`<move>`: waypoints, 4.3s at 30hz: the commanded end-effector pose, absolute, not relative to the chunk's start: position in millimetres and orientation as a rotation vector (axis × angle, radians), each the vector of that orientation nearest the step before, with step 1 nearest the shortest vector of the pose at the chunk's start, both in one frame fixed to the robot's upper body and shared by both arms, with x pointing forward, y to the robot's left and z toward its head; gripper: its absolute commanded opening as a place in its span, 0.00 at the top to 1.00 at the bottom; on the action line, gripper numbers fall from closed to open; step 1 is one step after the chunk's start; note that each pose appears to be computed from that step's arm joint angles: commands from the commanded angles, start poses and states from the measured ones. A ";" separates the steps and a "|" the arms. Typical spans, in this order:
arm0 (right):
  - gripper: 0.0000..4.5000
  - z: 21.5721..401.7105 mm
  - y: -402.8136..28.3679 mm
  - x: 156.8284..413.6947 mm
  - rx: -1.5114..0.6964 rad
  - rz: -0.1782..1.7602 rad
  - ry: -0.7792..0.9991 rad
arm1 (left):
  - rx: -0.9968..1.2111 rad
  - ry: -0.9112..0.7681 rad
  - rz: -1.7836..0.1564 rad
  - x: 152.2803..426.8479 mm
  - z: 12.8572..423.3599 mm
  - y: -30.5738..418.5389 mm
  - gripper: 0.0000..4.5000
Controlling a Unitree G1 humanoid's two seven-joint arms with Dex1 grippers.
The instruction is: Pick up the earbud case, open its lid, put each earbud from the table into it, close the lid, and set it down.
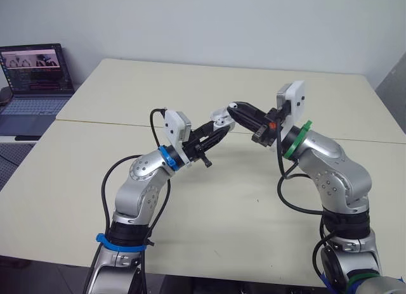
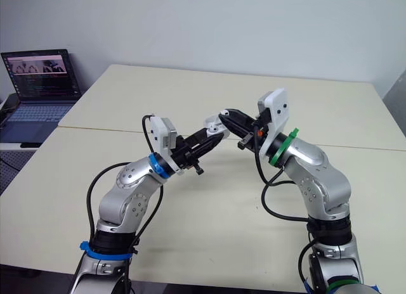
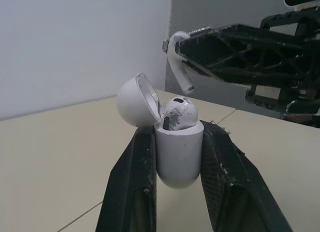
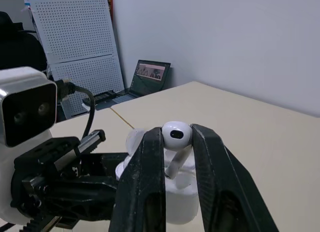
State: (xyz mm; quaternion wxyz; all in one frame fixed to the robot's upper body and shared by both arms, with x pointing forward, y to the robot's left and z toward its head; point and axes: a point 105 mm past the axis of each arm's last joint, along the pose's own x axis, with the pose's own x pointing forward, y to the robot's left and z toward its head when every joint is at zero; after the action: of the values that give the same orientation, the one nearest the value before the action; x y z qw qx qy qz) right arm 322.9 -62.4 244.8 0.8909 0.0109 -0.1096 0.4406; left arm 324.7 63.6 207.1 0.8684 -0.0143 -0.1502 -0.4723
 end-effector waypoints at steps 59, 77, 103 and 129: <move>1.00 207.4 -89.8 353.4 -0.013 0.906 0.205 | 0.086 -0.173 -1.349 277.3 186.0 42.0 0.83; 1.00 198.1 -81.0 304.8 -0.062 1.068 0.229 | -0.009 -0.094 -1.252 293.2 182.7 48.2 0.83; 0.00 160.2 -147.8 277.6 -0.350 1.107 0.078 | -0.495 0.738 -0.721 308.6 83.8 55.8 0.49; 0.00 169.8 -156.2 283.9 -0.303 1.161 0.109 | 0.432 -0.044 -0.758 347.1 173.1 189.9 0.01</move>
State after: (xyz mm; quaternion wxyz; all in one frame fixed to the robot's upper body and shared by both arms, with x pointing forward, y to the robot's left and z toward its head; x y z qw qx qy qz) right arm 285.9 -156.0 157.1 0.8217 -0.1365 0.0739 0.5484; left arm 350.0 195.0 164.5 0.9142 0.1936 -0.0024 -0.3561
